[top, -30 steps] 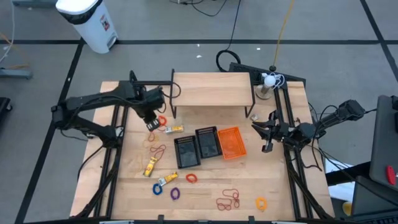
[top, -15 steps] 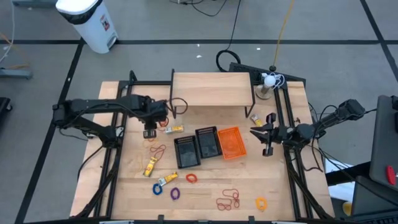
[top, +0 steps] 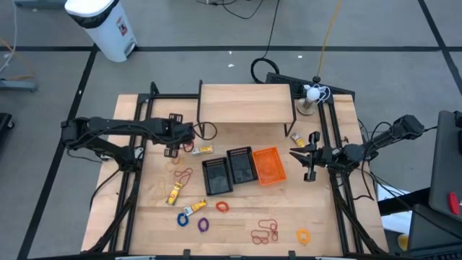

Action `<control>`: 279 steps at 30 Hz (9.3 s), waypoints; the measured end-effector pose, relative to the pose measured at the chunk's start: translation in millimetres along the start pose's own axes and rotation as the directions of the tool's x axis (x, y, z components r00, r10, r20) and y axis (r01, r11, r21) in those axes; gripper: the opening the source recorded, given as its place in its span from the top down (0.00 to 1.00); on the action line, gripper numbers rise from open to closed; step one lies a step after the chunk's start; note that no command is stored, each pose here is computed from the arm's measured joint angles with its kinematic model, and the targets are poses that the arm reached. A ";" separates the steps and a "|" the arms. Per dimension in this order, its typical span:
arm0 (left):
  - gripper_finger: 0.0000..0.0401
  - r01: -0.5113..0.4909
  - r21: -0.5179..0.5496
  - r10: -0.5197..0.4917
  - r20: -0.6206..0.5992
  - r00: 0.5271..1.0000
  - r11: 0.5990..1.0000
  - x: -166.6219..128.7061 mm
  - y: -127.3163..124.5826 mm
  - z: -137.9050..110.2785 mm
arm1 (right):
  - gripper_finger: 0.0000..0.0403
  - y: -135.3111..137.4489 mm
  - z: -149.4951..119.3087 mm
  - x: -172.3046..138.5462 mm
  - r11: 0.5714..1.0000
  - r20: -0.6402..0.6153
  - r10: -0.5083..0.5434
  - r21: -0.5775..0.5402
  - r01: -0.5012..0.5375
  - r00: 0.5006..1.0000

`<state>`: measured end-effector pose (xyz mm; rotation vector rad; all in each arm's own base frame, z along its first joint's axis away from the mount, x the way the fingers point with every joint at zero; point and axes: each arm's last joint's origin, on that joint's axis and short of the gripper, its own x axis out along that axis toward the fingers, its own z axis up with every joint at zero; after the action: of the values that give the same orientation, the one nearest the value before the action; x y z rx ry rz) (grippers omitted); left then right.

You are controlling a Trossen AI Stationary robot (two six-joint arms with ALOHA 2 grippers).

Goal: Pick & Place Office Desk Supplies
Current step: Put the top orange spiral keychain into the left black bin

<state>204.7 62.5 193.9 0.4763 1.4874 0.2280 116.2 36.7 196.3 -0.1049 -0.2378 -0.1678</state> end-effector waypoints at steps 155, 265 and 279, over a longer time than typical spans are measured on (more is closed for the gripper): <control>0.80 0.089 -0.078 -0.070 0.212 0.975 0.993 59.5 18.6 9.7 | 0.89 4.1 -9.3 3.5 1.000 -0.068 0.007 0.009 -0.007 0.998; 0.53 0.063 -0.125 -0.058 0.046 0.997 0.990 53.8 27.3 3.7 | 0.89 4.6 -11.1 3.6 1.000 -0.084 0.010 0.017 -0.009 0.996; 0.54 0.044 -0.144 -0.033 0.077 0.996 0.989 60.1 25.1 2.6 | 0.89 4.6 -11.1 3.6 1.000 -0.084 0.011 0.017 -0.009 0.996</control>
<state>215.9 110.3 151.1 0.3346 1.3944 0.2837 122.9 39.3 186.0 -0.0820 -0.1550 -0.1599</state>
